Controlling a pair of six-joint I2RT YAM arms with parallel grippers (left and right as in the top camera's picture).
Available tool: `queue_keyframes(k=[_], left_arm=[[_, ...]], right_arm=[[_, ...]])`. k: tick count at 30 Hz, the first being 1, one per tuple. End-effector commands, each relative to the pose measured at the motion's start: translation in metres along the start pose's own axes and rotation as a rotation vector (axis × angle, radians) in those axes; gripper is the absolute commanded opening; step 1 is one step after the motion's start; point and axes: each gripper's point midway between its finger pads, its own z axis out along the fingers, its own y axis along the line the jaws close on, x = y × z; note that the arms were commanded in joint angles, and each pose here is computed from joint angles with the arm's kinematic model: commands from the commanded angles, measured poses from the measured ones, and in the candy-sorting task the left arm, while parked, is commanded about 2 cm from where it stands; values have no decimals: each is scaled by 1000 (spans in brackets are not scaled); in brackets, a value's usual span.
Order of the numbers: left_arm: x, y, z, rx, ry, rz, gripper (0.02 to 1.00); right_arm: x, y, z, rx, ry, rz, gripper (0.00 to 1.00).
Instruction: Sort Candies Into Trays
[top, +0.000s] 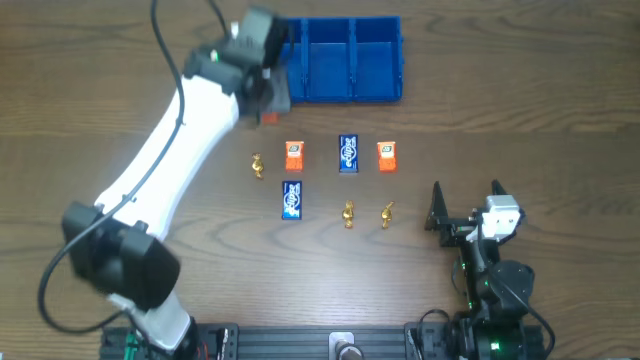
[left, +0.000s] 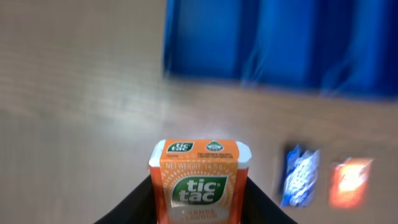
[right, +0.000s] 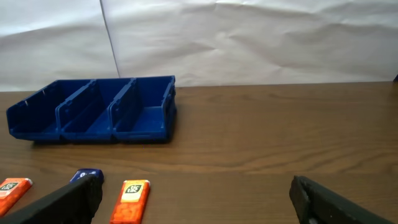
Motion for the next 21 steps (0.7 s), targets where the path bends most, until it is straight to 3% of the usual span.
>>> queue_keyframes(k=[1, 11, 21], left_arm=[[-63, 1, 30, -39, -16, -20, 386], [-84, -8, 93, 3, 22, 33, 393], [-77, -15, 101, 5, 37, 103, 404]], right_arm=[[2, 0, 0, 0, 0, -13, 998], [2, 0, 0, 0, 0, -13, 998], [2, 0, 0, 0, 0, -13, 998]])
